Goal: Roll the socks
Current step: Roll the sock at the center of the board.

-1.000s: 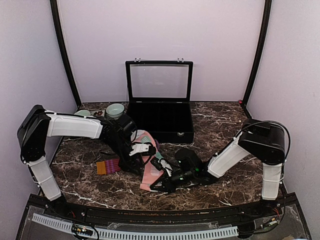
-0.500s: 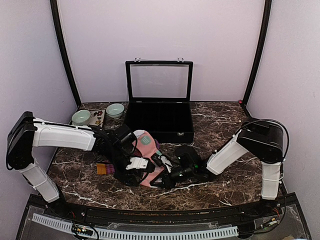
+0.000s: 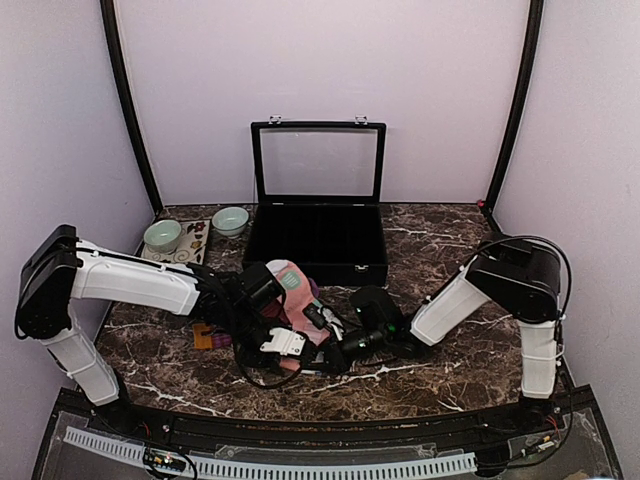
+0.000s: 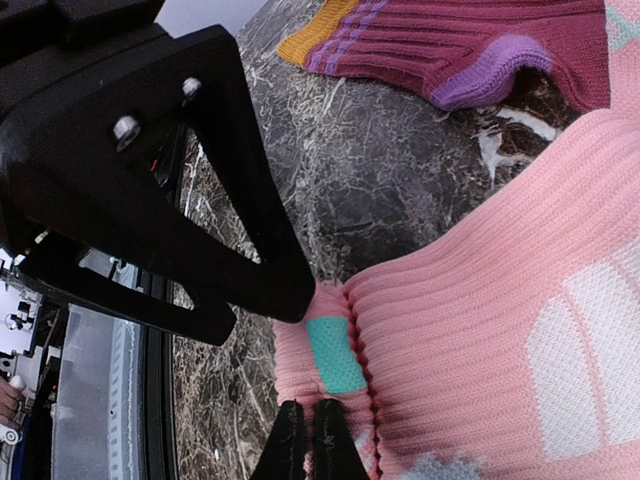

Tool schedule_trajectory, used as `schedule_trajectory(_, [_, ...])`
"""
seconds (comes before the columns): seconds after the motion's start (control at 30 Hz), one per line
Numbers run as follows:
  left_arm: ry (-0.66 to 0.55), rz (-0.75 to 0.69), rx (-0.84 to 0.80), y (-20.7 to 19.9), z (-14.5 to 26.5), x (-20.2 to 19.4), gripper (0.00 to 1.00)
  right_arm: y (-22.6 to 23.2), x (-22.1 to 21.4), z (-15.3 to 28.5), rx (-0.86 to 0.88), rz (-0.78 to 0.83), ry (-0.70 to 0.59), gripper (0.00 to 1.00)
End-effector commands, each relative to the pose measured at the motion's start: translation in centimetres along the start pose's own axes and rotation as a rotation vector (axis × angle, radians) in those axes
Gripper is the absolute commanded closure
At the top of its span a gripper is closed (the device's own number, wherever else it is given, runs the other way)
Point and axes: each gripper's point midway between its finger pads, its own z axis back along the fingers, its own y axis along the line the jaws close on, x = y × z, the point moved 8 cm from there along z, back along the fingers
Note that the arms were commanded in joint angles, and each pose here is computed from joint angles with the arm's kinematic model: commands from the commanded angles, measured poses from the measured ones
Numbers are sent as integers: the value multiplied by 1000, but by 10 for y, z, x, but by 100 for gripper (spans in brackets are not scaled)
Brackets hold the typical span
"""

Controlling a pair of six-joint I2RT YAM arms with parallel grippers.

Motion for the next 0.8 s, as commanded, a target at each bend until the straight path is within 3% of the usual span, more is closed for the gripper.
schedule_trajectory(0.0, [31, -49, -7, -7, -10, -3, 53, -65, -97, 14, -328, -323, 313, 100])
schedule_trajectory(0.43, [63, -63, -15, -5, -25, -3, 59, -64, -94, 14, -317, -329, 292, 100])
schedule_trajectory(0.77, [92, -44, -66, -8, -37, -13, 85, -52, -74, 26, -336, -257, 170, 89])
